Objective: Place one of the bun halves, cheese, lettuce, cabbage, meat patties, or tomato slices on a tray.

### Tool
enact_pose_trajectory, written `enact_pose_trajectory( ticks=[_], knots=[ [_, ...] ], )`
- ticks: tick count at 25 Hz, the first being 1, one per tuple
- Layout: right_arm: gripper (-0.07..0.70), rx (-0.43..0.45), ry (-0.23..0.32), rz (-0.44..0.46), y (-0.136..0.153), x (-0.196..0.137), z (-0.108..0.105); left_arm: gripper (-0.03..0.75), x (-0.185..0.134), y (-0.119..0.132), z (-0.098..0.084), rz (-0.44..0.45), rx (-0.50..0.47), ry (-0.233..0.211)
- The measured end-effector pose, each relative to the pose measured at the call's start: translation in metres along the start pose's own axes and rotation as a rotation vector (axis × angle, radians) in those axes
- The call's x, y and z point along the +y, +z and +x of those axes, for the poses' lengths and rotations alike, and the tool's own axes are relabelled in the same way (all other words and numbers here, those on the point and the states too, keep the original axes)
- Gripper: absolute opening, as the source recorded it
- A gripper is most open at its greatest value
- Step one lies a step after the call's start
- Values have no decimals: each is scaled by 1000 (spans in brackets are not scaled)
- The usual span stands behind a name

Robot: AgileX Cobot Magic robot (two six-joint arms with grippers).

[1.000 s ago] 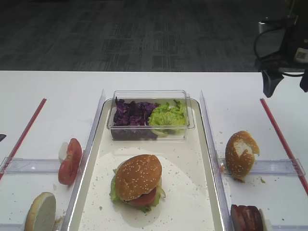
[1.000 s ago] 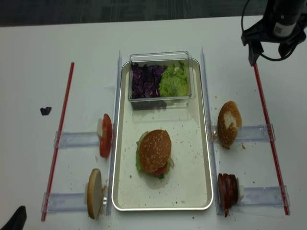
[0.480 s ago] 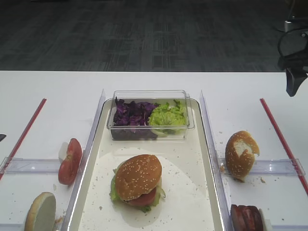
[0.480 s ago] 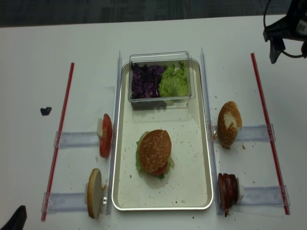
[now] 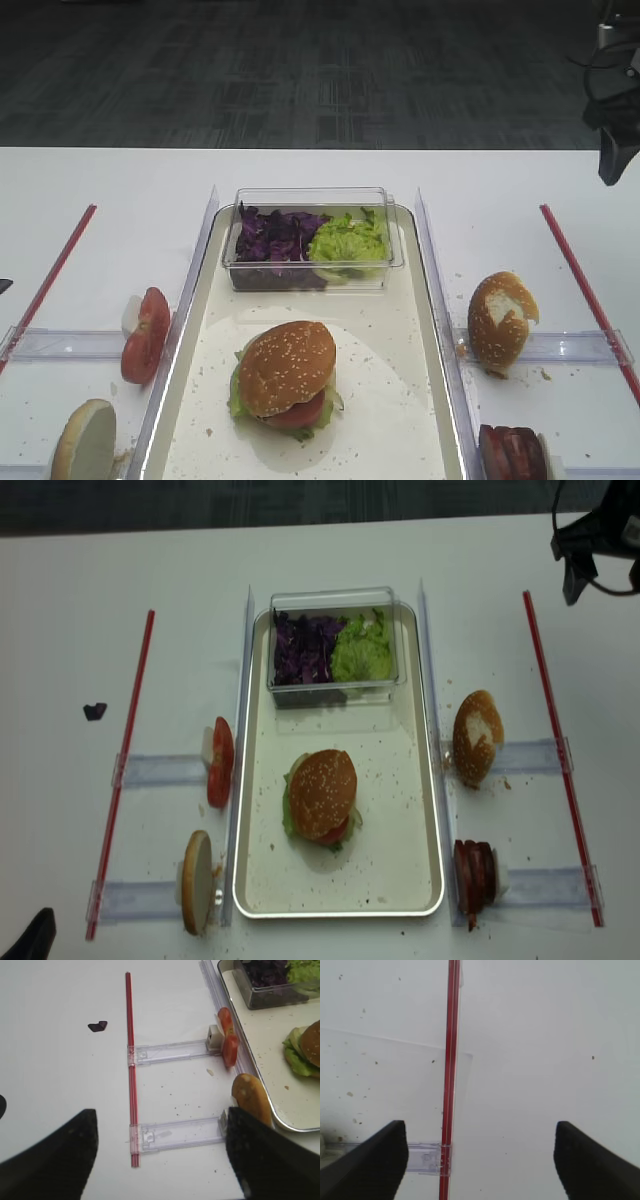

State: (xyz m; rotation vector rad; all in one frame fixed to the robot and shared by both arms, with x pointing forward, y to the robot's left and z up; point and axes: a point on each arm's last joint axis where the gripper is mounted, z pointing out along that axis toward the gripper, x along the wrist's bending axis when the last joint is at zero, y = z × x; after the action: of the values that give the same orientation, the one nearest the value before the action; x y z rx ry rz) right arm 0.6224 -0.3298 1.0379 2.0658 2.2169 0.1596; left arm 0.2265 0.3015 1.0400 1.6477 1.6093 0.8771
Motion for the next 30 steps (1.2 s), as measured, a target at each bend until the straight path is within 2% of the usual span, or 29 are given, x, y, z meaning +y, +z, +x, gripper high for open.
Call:
enact_pose_trajectory(
  ticks=[5, 13, 20, 30],
  knots=[
    [614, -9, 0, -83, -36, -11, 3, 491, 0, 0, 0, 0, 0, 0],
    [614, -19, -6, -147, -77, -54, 10, 491, 0, 0, 0, 0, 0, 0],
    [614, -22, -7, -166, -93, -101, 18, 491, 0, 0, 0, 0, 0, 0],
    [614, -31, 4, -182, -96, -178, 29, 491, 0, 0, 0, 0, 0, 0]
  ],
)
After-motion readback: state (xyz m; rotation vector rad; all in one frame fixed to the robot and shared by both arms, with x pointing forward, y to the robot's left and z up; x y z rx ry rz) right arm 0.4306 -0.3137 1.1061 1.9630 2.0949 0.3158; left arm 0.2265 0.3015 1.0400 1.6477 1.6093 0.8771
